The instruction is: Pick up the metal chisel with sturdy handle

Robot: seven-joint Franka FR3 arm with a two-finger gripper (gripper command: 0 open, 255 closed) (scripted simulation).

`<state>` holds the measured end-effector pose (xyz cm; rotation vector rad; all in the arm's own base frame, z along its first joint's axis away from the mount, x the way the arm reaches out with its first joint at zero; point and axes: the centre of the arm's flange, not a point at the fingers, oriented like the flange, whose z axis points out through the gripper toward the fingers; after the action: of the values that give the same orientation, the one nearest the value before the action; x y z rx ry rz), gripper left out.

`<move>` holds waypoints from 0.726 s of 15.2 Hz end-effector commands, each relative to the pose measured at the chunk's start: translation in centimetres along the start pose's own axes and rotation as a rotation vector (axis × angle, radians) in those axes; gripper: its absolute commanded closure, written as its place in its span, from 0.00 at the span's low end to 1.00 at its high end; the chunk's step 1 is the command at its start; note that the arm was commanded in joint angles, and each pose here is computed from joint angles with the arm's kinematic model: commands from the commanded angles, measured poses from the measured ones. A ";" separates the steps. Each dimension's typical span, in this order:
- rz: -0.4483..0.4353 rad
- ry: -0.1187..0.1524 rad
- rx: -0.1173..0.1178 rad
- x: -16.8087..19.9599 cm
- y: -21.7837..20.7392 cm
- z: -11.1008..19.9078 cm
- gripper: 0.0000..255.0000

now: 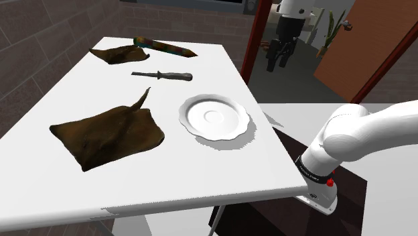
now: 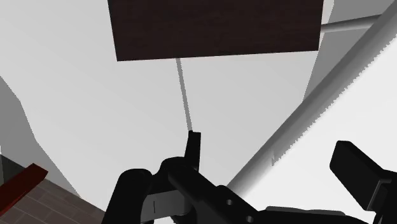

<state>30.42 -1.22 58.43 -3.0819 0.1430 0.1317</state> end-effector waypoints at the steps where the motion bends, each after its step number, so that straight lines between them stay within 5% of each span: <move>1: 0.000 0.000 0.000 0.0 0.0 0.0 0.00; 11: -0.190 -0.001 -0.030 10.9 -7.9 0.3 0.00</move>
<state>40.70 4.83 57.55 -3.1030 -0.1208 0.1296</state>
